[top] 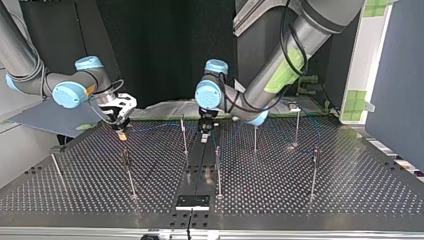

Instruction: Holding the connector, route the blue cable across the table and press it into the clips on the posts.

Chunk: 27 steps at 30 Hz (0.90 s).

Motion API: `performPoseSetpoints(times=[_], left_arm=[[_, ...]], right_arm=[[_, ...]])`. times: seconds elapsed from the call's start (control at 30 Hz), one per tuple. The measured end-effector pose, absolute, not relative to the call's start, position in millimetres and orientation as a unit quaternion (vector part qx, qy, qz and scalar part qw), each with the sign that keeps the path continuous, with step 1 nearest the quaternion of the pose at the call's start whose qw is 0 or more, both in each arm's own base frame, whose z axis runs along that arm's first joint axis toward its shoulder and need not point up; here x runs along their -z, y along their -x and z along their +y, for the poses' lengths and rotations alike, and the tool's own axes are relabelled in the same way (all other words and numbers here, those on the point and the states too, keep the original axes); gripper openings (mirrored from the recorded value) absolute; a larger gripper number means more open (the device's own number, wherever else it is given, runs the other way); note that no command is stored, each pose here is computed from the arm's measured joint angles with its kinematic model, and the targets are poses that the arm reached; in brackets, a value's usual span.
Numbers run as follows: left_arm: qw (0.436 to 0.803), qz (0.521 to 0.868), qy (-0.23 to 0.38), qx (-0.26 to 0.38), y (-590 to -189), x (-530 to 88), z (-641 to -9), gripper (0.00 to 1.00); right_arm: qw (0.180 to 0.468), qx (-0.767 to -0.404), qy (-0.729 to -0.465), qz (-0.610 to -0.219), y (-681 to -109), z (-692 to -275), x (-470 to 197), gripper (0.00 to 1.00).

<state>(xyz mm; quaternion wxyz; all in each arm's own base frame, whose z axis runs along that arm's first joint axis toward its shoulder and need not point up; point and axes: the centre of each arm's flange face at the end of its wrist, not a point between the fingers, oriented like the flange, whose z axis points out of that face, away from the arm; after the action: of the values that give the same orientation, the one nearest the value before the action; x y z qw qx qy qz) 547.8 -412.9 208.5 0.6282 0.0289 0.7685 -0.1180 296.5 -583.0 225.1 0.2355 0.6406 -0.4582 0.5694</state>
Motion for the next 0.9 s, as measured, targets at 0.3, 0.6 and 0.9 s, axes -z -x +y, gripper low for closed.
performPoseSetpoints(times=[0.3,0.6,0.9], left_arm=[[0.607,0.785,-0.065,0.108,-499.0,-225.0,-428.1,1.00],[0.607,0.783,-0.066,0.118,-457.9,-244.2,-454.3,1.00],[0.618,0.771,-0.048,0.148,-439.8,-238.7,-495.0,1.00]], right_arm=[[0.230,-0.572,-0.641,-0.457,-297.4,-582.5,-225.2,0.00],[0.229,-0.572,-0.640,-0.459,-297.0,-582.5,-225.0,0.00],[0.226,-0.569,-0.641,-0.463,-296.2,-581.7,-224.6,0.00]])
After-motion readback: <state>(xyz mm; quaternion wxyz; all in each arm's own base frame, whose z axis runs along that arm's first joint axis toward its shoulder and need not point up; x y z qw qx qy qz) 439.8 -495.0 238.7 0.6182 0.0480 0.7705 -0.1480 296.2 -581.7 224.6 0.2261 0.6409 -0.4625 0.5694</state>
